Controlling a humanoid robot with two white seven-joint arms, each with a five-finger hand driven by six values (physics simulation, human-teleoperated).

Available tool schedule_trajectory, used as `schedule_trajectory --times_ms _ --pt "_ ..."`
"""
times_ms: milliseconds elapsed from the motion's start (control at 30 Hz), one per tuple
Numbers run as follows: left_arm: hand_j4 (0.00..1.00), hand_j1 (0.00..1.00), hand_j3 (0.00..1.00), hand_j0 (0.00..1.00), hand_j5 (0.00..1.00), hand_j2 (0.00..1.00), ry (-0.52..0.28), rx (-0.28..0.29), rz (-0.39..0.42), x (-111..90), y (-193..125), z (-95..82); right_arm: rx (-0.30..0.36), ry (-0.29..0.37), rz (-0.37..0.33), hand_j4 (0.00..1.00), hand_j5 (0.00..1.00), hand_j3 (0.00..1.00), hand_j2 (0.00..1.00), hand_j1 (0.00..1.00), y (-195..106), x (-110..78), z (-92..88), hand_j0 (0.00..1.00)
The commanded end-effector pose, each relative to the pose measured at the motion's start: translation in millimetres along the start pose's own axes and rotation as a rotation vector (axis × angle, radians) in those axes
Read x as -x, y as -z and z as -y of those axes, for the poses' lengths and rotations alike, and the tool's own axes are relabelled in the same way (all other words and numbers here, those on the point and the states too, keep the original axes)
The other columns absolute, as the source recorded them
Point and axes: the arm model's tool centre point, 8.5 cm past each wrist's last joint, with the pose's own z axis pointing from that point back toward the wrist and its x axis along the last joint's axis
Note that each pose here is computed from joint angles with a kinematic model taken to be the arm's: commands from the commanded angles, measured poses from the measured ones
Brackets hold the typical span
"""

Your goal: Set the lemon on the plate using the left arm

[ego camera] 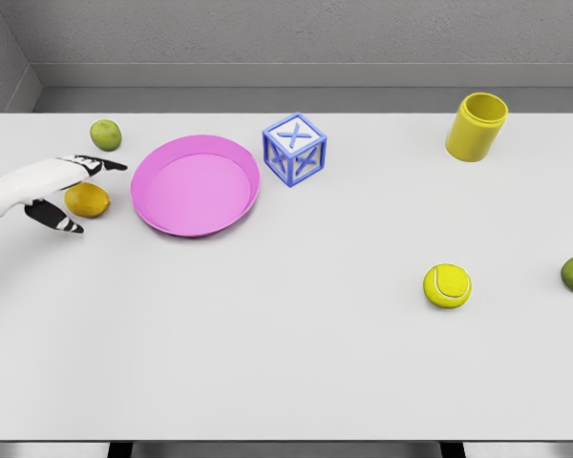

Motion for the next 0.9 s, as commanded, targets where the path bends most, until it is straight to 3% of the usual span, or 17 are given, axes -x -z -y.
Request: schedule_trajectory --times_ms 0,300,367,500,700,867 --pt "1.0 1.0 1.0 1.0 1.0 1.0 -0.03 0.009 -0.022 7.7 -0.1 7.8 -0.001 0.0 0.0 1.0 1.0 1.0 1.0 1.0 0.0 0.0 -0.1 1.0" --pt "1.0 1.0 1.0 1.0 1.0 1.0 -0.024 0.026 -0.045 13.4 -1.9 10.6 -0.001 0.0 0.0 1.0 1.0 1.0 1.0 1.0 0.0 0.0 -0.1 1.0" --pt "0.88 0.88 0.88 0.88 0.88 0.88 -0.019 0.031 -0.05 14.8 -3.6 10.3 -0.001 0.0 0.0 1.0 1.0 1.0 1.0 1.0 0.0 0.0 -0.1 1.0" --pt "0.78 0.78 0.78 0.78 0.78 0.78 0.004 0.048 -0.064 16.5 -5.1 10.3 0.001 0.0 0.0 1.0 1.0 1.0 1.0 1.0 0.0 0.0 0.0 1.0" --pt "0.68 0.68 0.68 0.68 0.68 0.68 0.011 0.04 -0.062 15.7 -4.0 4.4 -0.001 0.0 0.0 1.0 1.0 1.0 1.0 1.0 0.0 0.0 -0.1 1.0" --pt "0.67 0.67 0.67 0.67 0.67 0.67 0.014 0.046 -0.057 13.2 0.1 6.9 -0.001 0.0 0.0 1.0 1.0 1.0 1.0 1.0 0.0 0.0 -0.1 1.0"
